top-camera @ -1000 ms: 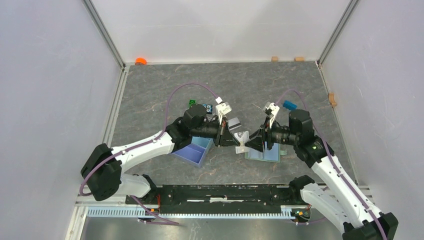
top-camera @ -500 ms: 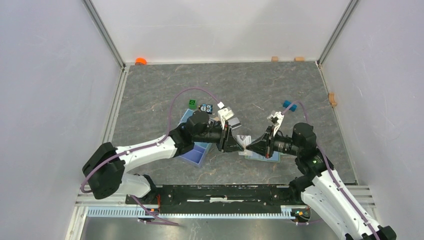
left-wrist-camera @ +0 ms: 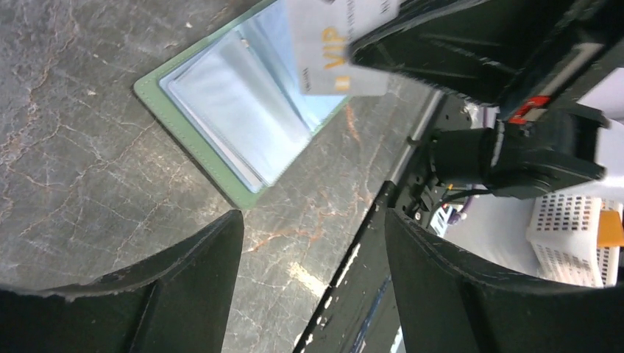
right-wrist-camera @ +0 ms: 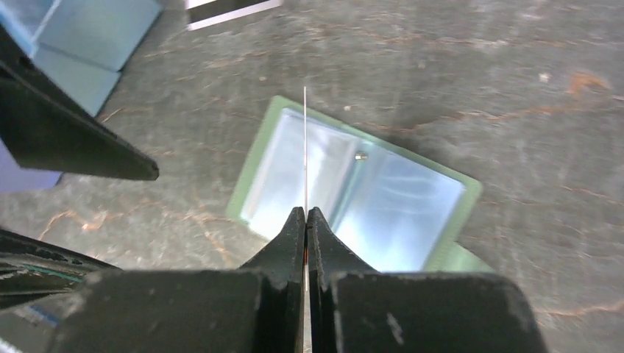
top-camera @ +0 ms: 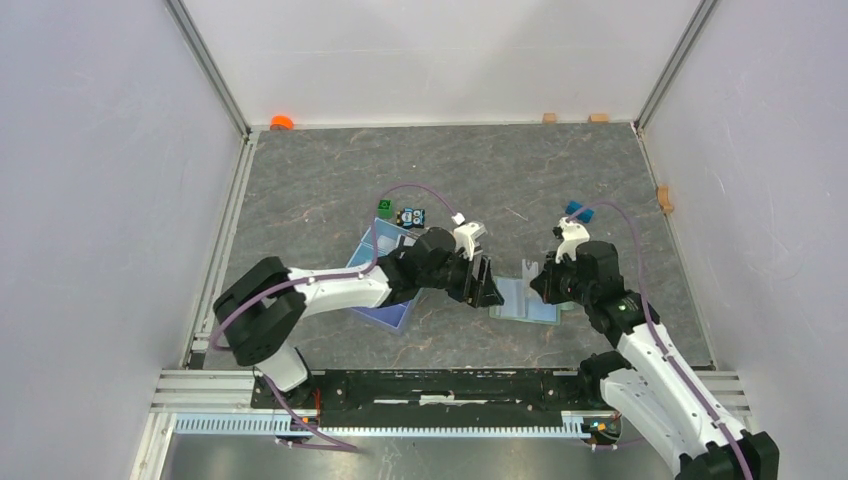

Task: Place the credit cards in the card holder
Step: Insert the credit card into the card holder.

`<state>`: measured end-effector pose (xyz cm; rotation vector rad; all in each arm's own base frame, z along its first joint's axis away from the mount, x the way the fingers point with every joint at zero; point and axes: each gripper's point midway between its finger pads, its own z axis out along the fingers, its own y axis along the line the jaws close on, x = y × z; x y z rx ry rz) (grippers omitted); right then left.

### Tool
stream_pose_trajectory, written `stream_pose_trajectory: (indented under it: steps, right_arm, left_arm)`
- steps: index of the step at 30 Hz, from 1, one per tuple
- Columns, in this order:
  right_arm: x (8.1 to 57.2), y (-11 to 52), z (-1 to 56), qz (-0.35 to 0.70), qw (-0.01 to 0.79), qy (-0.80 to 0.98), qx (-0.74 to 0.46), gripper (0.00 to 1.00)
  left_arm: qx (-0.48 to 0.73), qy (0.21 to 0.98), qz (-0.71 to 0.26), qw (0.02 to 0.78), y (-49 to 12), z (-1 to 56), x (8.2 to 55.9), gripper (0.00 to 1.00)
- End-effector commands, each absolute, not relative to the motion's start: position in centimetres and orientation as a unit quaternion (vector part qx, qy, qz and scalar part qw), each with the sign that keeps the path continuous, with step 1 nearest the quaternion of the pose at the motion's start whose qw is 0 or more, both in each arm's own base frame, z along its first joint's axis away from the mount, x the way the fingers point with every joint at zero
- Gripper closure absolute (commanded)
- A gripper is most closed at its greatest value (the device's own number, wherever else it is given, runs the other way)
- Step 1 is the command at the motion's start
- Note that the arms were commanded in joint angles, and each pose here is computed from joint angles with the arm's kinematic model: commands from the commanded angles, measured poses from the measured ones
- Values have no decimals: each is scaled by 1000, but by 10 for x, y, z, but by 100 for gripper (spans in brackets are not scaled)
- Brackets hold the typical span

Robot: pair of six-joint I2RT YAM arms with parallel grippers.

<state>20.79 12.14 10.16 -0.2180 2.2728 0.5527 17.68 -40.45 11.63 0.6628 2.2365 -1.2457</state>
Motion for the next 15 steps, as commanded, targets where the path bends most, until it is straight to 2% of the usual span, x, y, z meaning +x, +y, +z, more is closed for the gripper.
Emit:
stream_pose_trajectory:
  steps: [1,12,15]
  right_arm:
    - [224,92,96,155,402,901,-53,100]
    - [213,100,69,252,355,899,-39,100]
    - [210,103,66,278,347,895,-30,100]
  left_arm:
    - [205,839,-447,234,-419,108,186,23]
    - [193,870,-400,212,-425,66,194,23]
    - [193,874,-393,209,-426,58,195,27]
